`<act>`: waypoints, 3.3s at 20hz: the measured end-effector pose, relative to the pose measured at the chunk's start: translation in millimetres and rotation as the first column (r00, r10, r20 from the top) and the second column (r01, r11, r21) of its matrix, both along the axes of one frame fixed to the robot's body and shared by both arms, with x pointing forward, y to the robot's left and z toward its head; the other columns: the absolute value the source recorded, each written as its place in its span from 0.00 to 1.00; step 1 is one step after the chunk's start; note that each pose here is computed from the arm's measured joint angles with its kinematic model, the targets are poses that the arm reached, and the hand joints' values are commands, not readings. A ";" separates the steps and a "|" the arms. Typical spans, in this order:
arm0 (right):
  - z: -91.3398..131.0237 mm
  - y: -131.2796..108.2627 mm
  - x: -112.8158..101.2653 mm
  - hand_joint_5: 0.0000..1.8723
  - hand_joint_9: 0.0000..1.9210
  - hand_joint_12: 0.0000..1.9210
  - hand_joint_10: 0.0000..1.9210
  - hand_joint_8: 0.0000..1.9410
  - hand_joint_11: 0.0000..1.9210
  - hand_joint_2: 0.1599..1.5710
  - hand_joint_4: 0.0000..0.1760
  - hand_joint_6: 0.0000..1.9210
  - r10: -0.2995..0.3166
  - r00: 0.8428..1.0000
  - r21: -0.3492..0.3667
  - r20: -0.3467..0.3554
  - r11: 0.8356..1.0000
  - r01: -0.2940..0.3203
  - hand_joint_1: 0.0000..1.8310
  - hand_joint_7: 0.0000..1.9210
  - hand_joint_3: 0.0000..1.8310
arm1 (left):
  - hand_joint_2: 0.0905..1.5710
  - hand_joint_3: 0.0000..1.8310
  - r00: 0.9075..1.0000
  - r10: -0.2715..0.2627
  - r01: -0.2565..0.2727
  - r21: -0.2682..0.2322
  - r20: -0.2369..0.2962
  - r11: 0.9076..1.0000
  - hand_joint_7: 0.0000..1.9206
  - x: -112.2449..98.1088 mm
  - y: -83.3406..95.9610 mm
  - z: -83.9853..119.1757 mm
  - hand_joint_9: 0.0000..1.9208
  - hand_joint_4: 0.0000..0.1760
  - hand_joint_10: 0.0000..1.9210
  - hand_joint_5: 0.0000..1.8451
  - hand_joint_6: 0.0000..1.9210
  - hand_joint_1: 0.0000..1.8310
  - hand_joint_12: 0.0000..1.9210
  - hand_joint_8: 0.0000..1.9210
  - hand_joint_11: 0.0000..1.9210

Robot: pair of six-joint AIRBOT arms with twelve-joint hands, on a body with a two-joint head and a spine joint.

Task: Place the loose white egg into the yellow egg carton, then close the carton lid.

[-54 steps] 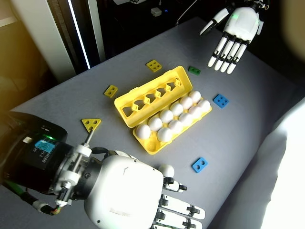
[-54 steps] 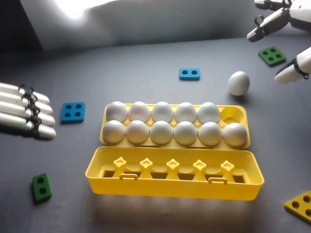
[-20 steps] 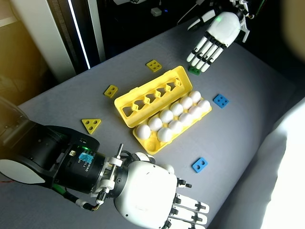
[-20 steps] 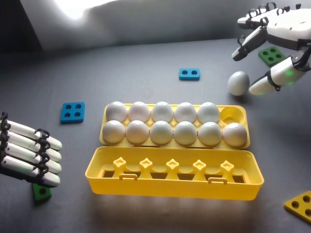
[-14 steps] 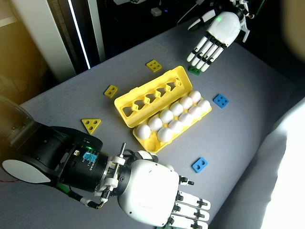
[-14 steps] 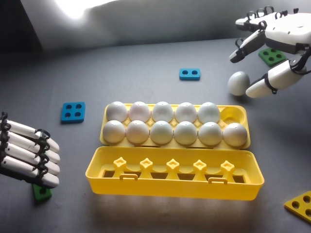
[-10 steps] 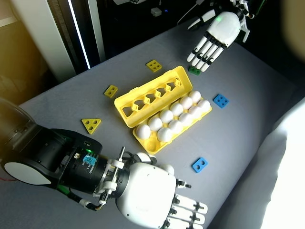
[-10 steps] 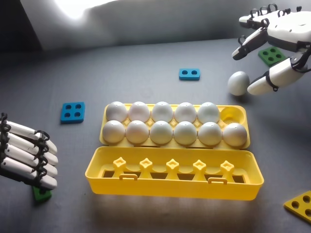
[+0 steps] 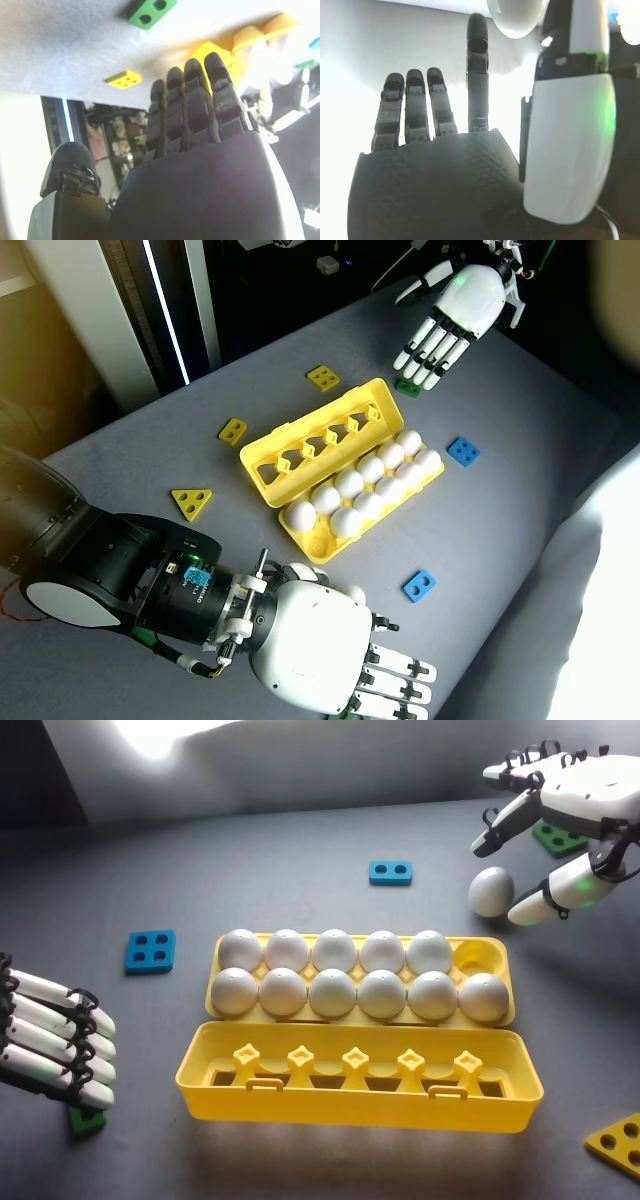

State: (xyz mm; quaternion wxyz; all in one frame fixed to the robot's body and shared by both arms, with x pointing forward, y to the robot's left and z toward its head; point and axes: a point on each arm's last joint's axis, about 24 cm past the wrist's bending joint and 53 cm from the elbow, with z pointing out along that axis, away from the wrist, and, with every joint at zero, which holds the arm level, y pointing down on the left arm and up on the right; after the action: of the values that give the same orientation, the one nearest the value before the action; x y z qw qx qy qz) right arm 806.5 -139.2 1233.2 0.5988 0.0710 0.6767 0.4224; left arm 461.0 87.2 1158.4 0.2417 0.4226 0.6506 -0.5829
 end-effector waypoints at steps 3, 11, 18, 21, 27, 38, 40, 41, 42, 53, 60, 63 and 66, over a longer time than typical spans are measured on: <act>-4.2 5.1 -0.5 0.40 0.00 0.00 0.00 0.00 0.00 0.46 1.00 0.00 0.007 1.000 -0.003 -0.006 1.000 -0.007 0.48 0.00 0.00 | 0.73 0.00 1.000 0.002 -0.002 0.000 0.001 1.000 0.12 1.1 0.4 -0.2 0.09 0.00 0.00 0.11 0.00 0.00 0.19 0.00 0.00; -6.7 15.5 -0.9 0.40 0.00 0.00 0.00 0.00 0.00 0.45 1.00 0.00 0.023 1.000 0.002 -0.004 1.000 -0.023 0.47 0.00 0.00 | 0.74 0.00 1.000 0.004 -0.004 0.001 0.001 1.000 0.13 1.7 0.8 -0.2 0.11 0.00 0.00 0.12 0.00 0.00 0.24 0.00 0.00; -12.9 10.3 1.1 0.38 0.00 0.00 0.00 0.00 0.00 0.45 1.00 0.01 0.014 1.000 -0.008 -0.002 1.000 -0.014 0.47 0.00 0.00 | 0.74 0.00 1.000 0.005 -0.005 0.002 0.002 1.000 0.13 2.5 1.1 -0.6 0.11 0.00 0.00 0.13 0.00 0.00 0.23 0.00 0.00; -13.1 8.9 1.7 0.39 0.00 0.00 0.00 0.00 0.00 0.46 1.00 0.02 0.012 1.000 -0.009 -0.002 1.000 -0.012 0.47 0.00 0.00 | 0.75 0.00 1.000 0.004 -0.004 0.002 0.002 1.000 0.12 2.3 0.9 -0.6 0.10 0.00 0.00 0.12 0.00 0.00 0.21 0.00 0.00; -12.1 10.8 0.3 0.38 0.00 0.00 0.00 0.00 0.00 0.46 1.00 0.01 0.019 1.000 -0.005 0.011 1.000 -0.019 0.47 0.00 0.00 | 0.74 0.00 1.000 0.004 -0.004 0.002 0.002 1.000 0.12 2.2 0.7 -0.7 0.10 0.00 0.00 0.12 0.00 0.00 0.21 0.00 0.00; -11.0 13.9 0.0 0.30 0.00 0.00 0.00 0.00 0.00 0.47 1.00 0.01 0.025 1.000 0.000 0.017 1.000 -0.025 0.45 0.00 0.00 | 0.75 0.00 1.000 0.004 -0.004 0.002 0.002 1.000 0.13 2.2 0.7 -0.7 0.11 0.00 0.00 0.13 0.00 0.00 0.22 0.00 0.00; -11.6 12.5 0.7 0.31 0.00 0.00 0.00 0.00 0.00 0.47 1.00 0.01 0.023 1.000 -0.001 0.021 1.000 -0.023 0.46 0.00 0.00 | 0.75 0.00 1.000 0.003 -0.003 0.001 0.001 1.000 0.14 2.1 0.5 -0.7 0.12 0.00 0.00 0.14 0.00 0.00 0.26 0.00 0.00; -14.5 12.1 0.3 0.30 0.00 0.00 0.00 0.00 0.00 0.47 1.00 0.00 0.023 1.000 -0.005 0.017 1.000 -0.023 0.45 0.00 0.00 | 0.75 0.00 1.000 0.003 -0.003 0.002 0.002 1.000 0.15 2.2 0.6 -0.9 0.12 0.00 0.00 0.15 0.00 0.00 0.26 0.00 0.00; -15.9 11.9 0.4 0.27 0.00 0.00 0.00 0.00 0.00 0.47 1.00 0.00 0.022 1.000 -0.008 0.014 1.000 -0.022 0.43 0.00 0.00 | 0.75 0.00 1.000 0.003 -0.003 0.002 0.002 1.000 0.14 2.2 0.6 -0.9 0.12 0.00 0.00 0.14 0.00 0.00 0.24 0.00 0.00; -13.5 10.9 1.1 0.36 0.00 0.00 0.00 0.00 0.00 0.53 0.77 0.01 0.022 0.999 -0.007 0.025 1.000 -0.022 0.46 0.02 0.01 | 0.74 0.00 1.000 0.004 -0.004 0.000 0.001 1.000 0.13 2.7 0.4 -0.4 0.11 0.00 0.00 0.14 0.00 0.00 0.21 0.00 0.00; -11.8 9.5 1.7 0.66 0.00 0.00 0.00 0.00 0.00 0.60 1.00 0.29 0.019 0.999 -0.001 0.029 1.000 -0.019 0.59 0.09 0.00 | 0.75 0.00 1.000 0.005 -0.005 0.000 0.001 1.000 0.14 3.0 0.7 -0.6 0.12 0.00 0.00 0.14 0.00 0.00 0.25 0.00 0.00; -11.6 9.6 1.6 0.64 0.00 0.00 0.00 0.00 0.00 0.61 1.00 0.31 0.020 0.999 -0.001 0.030 1.000 -0.020 0.59 0.08 0.00 | 0.74 0.00 1.000 0.005 -0.005 0.000 0.001 1.000 0.15 3.0 0.7 -0.6 0.13 0.00 0.00 0.16 0.00 0.00 0.28 0.00 0.00; -11.5 9.6 1.6 0.66 0.00 0.00 0.00 0.00 0.00 0.60 1.00 0.29 0.020 0.999 -0.001 0.030 1.000 -0.020 0.59 0.10 0.00 | 0.75 0.00 1.000 0.005 -0.005 0.000 0.001 1.000 0.13 3.1 0.6 -0.5 0.11 0.00 0.00 0.13 0.00 0.00 0.23 0.00 0.00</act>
State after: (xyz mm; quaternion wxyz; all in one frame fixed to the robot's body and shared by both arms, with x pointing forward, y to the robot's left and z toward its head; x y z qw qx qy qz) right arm 808.1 -129.5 1221.7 0.6048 0.0576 0.6684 0.4290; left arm 464.0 87.9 1158.0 0.2436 0.4212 0.6516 -0.5820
